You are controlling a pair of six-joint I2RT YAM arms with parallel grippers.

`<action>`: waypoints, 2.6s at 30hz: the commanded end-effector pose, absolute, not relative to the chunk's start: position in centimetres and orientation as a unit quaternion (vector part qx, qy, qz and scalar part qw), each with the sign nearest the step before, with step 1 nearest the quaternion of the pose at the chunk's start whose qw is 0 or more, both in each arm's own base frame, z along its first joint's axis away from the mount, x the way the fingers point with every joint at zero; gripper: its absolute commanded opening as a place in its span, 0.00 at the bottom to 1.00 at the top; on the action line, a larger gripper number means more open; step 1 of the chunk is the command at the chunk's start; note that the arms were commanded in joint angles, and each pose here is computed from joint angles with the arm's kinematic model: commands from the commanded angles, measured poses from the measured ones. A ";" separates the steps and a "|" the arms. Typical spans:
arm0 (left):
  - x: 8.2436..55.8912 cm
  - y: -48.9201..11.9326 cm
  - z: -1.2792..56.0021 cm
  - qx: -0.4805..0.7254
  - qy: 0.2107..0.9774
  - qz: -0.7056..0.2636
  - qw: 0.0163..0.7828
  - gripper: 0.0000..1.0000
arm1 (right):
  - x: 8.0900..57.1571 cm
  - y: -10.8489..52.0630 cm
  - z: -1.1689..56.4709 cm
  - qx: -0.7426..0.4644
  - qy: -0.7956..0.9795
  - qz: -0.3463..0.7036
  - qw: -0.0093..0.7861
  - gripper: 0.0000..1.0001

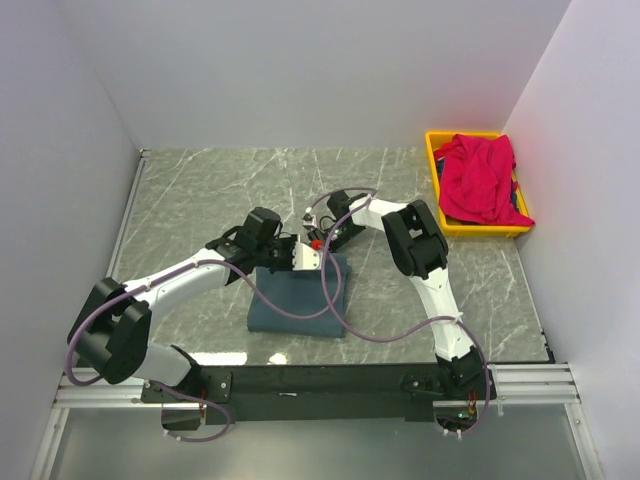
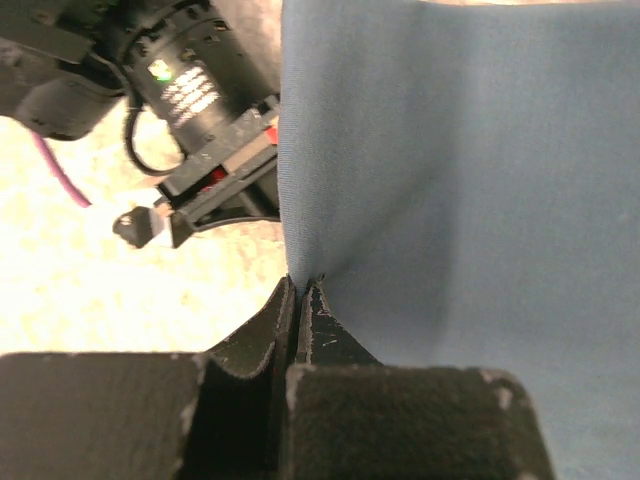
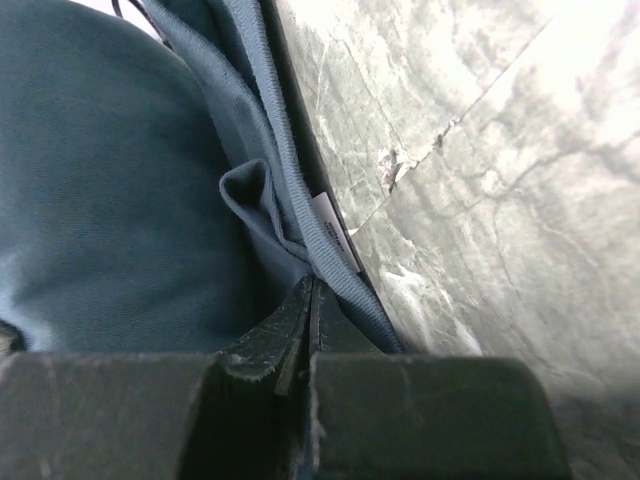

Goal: Fold and stack the t-shirts
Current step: Fold the tshirt

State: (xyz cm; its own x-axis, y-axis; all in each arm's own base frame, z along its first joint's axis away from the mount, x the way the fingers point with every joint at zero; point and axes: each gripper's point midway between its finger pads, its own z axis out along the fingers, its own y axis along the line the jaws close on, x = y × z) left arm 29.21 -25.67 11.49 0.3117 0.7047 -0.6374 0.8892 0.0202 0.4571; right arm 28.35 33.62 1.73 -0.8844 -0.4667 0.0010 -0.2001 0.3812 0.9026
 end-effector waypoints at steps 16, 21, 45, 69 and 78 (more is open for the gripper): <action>34.3 -26.1 10.8 0.664 0.569 -0.039 0.483 0.00 | 28.0 33.0 0.7 0.216 -0.829 -0.499 0.131 0.00; 34.5 -26.0 9.8 0.666 0.556 -0.024 0.497 0.01 | 28.8 33.0 1.3 0.228 -0.838 -0.484 0.112 0.00; 36.2 -25.1 17.3 0.594 0.647 -0.185 0.441 0.68 | 43.6 22.4 16.2 0.175 -0.862 -0.448 -0.163 0.55; 31.5 -14.9 8.4 0.176 0.886 -0.370 0.217 0.72 | 31.2 24.0 6.2 0.115 -0.882 -0.457 -0.014 0.57; 33.4 -15.7 6.8 0.156 0.884 -0.392 0.202 0.51 | 31.6 25.2 5.2 0.106 -0.871 -0.480 0.021 0.26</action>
State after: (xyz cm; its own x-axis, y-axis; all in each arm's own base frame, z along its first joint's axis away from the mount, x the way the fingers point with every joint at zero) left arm 31.30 -14.80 4.88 -0.8993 0.1432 -0.4131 0.3910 0.6864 -0.6132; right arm 30.47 24.24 4.09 -0.9800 -0.1958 -0.0366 -0.1426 0.5610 0.8154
